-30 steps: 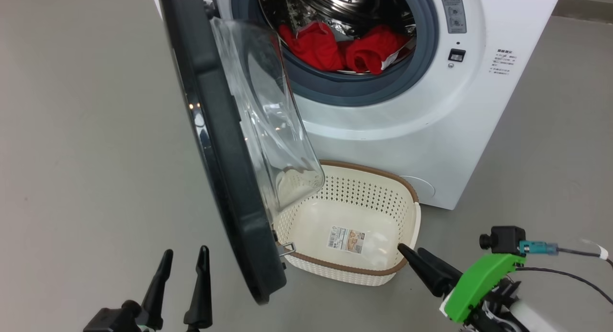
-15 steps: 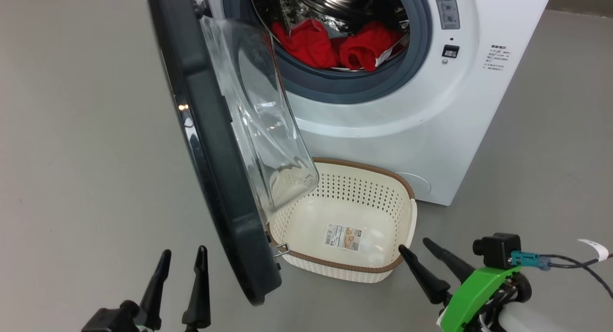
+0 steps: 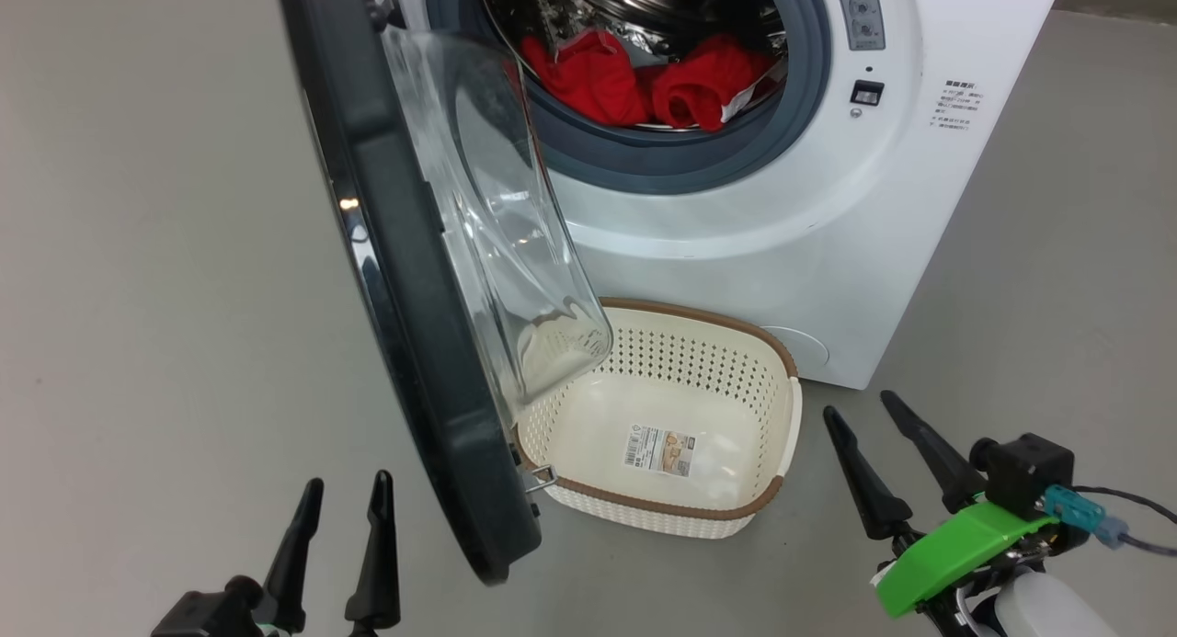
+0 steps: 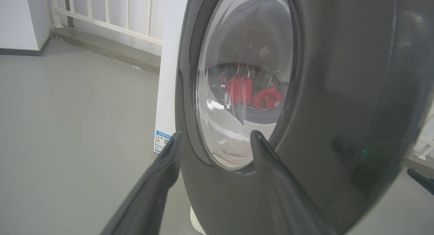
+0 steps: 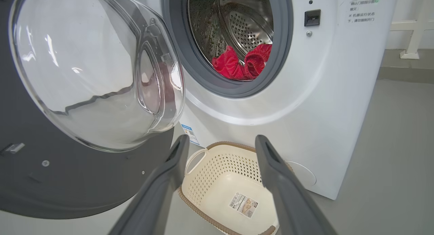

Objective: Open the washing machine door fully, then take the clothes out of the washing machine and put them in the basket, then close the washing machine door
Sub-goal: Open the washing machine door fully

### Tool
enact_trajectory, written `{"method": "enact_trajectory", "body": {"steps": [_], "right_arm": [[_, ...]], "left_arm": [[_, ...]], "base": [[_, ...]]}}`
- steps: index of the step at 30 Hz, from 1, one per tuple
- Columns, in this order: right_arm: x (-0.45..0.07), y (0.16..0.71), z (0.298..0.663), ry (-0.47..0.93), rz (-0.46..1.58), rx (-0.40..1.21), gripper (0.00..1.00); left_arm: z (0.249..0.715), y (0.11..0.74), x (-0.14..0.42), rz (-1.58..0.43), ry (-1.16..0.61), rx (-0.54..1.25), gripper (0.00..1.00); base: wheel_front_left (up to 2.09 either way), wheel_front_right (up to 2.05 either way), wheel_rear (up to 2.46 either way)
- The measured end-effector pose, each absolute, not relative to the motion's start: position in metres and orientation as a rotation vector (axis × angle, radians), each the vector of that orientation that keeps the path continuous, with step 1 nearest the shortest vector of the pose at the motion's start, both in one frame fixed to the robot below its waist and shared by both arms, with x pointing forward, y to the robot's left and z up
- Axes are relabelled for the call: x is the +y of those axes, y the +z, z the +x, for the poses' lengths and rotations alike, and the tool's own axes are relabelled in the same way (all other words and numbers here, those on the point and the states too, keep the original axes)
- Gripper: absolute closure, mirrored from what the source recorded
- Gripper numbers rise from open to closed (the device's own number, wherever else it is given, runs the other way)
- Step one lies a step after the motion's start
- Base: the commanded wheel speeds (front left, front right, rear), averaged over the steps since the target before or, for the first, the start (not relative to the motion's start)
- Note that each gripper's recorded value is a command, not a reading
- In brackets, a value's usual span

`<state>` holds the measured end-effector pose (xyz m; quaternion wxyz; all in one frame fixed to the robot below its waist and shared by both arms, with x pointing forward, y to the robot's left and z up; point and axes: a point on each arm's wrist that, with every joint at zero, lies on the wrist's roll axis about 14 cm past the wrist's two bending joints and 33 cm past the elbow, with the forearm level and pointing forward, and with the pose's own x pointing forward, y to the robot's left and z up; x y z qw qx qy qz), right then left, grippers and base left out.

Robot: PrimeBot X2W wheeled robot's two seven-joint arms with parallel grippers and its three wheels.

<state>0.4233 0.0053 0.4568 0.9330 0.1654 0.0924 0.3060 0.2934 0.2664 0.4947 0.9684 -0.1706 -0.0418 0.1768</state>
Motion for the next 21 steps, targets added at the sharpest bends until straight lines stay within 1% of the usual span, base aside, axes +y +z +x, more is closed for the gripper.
{"method": "enact_trajectory", "body": {"steps": [2, 7, 19, 20, 21], "right_arm": [[-0.002, 0.460, 0.423, 0.597, 0.313, 0.154, 0.00], [-0.014, 0.448, 0.416, 0.554, 0.267, 0.169, 0.00], [-0.020, 0.447, 0.415, 0.526, 0.265, 0.163, 0.00], [-0.020, 0.447, 0.414, 0.529, 0.257, 0.161, 0.00], [-0.020, 0.448, 0.414, 0.531, 0.252, 0.159, 0.00]], "left_arm": [[0.294, 0.494, 0.267, -0.345, 0.358, -0.083, 0.00], [0.293, 0.494, 0.267, -0.345, 0.360, -0.083, 0.00], [0.295, 0.494, 0.265, -0.346, 0.354, -0.081, 0.00], [0.295, 0.493, 0.265, -0.346, 0.354, -0.079, 0.08], [0.295, 0.493, 0.265, -0.346, 0.354, -0.078, 0.53]], "base": [[0.00, 0.00, 0.00], [0.00, 0.00, 0.00], [0.00, 0.00, 0.00], [0.00, 0.00, 0.00], [0.00, 0.00, 0.00]]}}
